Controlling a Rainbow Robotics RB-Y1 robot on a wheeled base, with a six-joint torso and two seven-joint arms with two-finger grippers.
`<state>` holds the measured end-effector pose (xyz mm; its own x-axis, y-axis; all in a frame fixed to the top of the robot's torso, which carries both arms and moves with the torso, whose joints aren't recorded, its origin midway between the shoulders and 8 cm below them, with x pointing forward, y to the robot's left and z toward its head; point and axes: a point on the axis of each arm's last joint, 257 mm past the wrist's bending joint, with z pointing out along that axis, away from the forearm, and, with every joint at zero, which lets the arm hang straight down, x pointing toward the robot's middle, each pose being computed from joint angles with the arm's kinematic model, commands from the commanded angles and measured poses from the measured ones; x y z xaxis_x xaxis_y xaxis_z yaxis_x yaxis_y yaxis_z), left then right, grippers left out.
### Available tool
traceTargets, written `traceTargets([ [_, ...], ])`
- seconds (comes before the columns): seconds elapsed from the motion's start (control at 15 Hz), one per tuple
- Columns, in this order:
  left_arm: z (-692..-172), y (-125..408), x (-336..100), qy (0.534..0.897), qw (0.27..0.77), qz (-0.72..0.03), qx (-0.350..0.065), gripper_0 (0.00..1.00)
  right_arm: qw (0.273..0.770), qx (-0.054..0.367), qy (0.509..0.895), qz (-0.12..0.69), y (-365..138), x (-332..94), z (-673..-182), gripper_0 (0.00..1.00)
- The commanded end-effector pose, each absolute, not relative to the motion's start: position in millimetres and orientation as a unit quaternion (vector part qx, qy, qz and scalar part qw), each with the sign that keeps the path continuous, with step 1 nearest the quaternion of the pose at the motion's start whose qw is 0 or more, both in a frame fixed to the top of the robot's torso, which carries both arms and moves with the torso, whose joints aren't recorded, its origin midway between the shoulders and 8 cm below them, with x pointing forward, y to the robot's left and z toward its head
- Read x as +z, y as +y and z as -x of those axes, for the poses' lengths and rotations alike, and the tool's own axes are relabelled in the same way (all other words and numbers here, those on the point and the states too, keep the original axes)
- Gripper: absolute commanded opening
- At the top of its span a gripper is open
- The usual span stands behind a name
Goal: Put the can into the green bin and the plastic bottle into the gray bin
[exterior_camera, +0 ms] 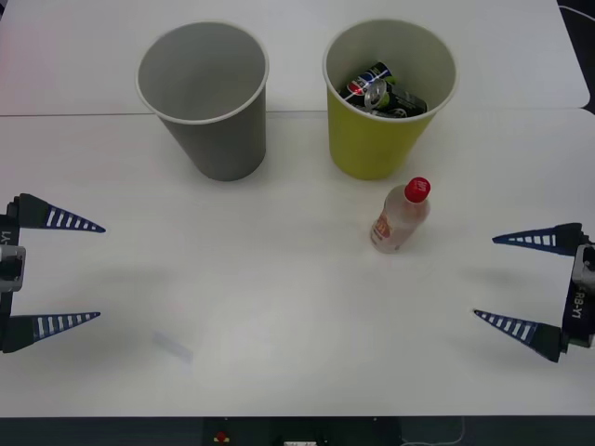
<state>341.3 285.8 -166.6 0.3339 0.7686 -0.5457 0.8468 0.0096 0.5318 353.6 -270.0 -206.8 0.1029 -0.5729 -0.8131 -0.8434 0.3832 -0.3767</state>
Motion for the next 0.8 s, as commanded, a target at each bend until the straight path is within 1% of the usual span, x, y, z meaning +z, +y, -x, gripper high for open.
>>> traceTargets([
  [0.07,-341,286,-167,0.575,0.417,-0.702,-0.047,1.0,0.534,0.137,0.656,0.515,-269,-211,-360,1.0],
  [0.27,-341,286,-167,0.575,0.417,-0.702,-0.047,1.0,0.549,0.15,0.661,0.49,-265,-221,-368,1.0],
  [0.8,-341,286,-167,0.575,0.417,-0.702,-0.047,1.0,0.588,0.193,0.661,0.424,-233,-244,-401,1.0],
])
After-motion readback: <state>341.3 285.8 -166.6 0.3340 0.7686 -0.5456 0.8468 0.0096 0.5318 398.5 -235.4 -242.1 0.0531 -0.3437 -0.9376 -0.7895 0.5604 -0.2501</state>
